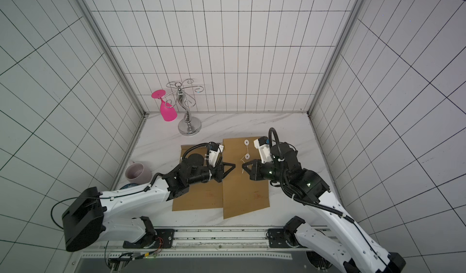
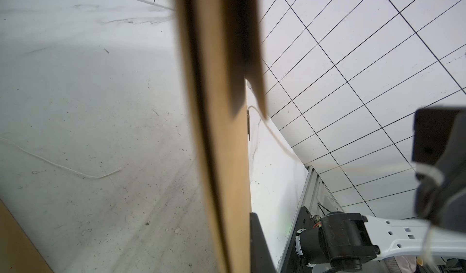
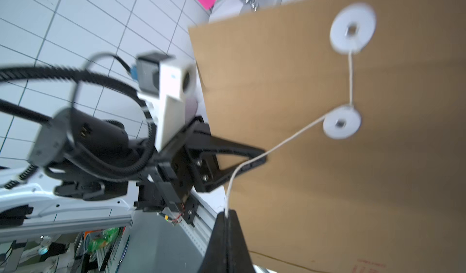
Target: Open the file bag
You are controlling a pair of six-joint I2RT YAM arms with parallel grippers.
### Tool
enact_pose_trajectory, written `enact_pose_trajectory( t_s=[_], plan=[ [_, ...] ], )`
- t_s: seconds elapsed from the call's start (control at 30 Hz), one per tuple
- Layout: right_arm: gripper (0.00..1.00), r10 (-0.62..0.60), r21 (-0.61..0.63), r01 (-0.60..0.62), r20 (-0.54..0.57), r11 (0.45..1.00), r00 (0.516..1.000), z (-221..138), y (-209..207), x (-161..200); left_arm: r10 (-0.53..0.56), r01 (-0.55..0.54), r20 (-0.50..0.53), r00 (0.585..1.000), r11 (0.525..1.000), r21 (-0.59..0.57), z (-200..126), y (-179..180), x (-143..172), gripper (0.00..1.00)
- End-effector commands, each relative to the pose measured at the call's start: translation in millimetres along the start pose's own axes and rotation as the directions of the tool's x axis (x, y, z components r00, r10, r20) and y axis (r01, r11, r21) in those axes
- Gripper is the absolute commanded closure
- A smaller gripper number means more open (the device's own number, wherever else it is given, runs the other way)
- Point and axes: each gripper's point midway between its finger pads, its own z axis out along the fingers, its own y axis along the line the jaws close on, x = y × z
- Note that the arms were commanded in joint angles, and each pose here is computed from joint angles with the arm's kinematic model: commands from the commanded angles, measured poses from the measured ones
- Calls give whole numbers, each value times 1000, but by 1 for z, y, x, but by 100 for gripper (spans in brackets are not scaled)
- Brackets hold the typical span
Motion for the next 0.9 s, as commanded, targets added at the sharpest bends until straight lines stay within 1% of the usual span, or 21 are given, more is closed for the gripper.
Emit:
enact_pose_trajectory(
  t_s=[0.0, 0.13, 0.27, 0.33, 0.4, 0.5, 0.63, 0.77, 0.87],
  plan=[
    [100, -66, 25, 65, 77, 998, 995, -14, 7, -44, 2, -3, 23, 1000, 1000, 16, -1, -3, 1, 100],
    [100, -97, -39, 100, 80, 994, 992, -8, 30, -67, -5, 5, 19, 1000, 1000, 22, 0, -3, 3, 100],
    [100, -118, -97, 126, 84, 987, 989, -5, 51, -80, -8, 7, 21, 1000, 1000, 18, 1, -1, 5, 100],
    [100, -139, -122, 149, 80, 981, 987, -5, 62, -79, -12, 12, 21, 1000, 1000, 13, 2, 0, 5, 100],
    [100, -151, -138, 158, 64, 978, 987, -2, 67, -70, -20, 20, 29, 999, 1000, 10, 2, 0, 4, 100],
    [100, -113, -119, 113, 8, 986, 994, 9, 50, -42, -25, 25, 40, 999, 1000, 12, 1, -1, 1, 100],
    [100, 0, -78, -5, -68, 997, 998, 26, 7, 16, -23, 23, 46, 999, 1000, 1, 1, 1, 0, 100],
    [100, 89, 31, -86, -148, 996, 985, 32, -44, 77, -21, 22, 49, 999, 1000, -9, 1, 5, -2, 100],
    [100, 156, 149, -123, -235, 981, 959, 33, -82, 123, -26, 26, 54, 998, 1000, -10, 2, 8, -8, 100]
  ],
)
